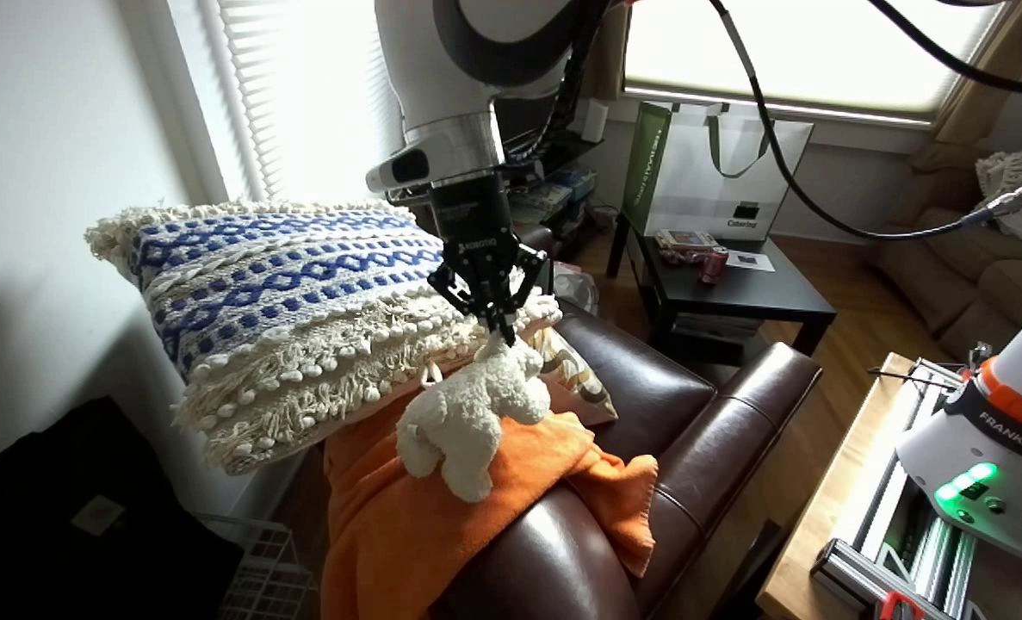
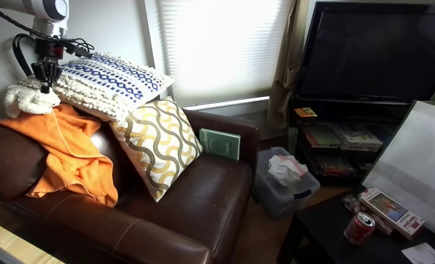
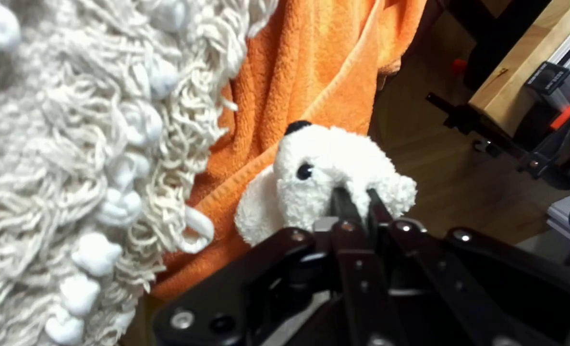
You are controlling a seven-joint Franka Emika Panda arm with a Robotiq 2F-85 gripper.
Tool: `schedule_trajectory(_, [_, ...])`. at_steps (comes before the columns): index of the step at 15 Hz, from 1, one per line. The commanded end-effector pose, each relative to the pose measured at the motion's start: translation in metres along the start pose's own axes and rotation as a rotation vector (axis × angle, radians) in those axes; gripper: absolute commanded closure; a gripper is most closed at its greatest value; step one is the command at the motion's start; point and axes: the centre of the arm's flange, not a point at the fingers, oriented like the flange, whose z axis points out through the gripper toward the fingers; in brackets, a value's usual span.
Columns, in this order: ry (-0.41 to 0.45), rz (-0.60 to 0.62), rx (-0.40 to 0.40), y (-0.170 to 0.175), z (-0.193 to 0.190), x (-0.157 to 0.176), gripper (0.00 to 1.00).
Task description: Put the teddy bear on the orange towel
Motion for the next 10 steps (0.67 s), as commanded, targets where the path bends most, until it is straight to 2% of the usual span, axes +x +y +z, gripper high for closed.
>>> schedule_trajectory(1, [0.004,0.040,0.068,0.009,0.017,-0.011,0.60])
schedule_trajectory(4, [-0.006,0.081,0.072,-0.007,0.009,-0.005,0.38])
schedule_trajectory(6, [-0.030,0.163,-0.024,-0.031,-0.014,0.003,0.24])
schedule_trajectory(9, [0.000,0.262,-0.160,-0.068,-0.053,0.012,0.00])
schedule_trajectory(10, [0.000,0.195,-0.095,-0.022,-0.042,0.008,0.00])
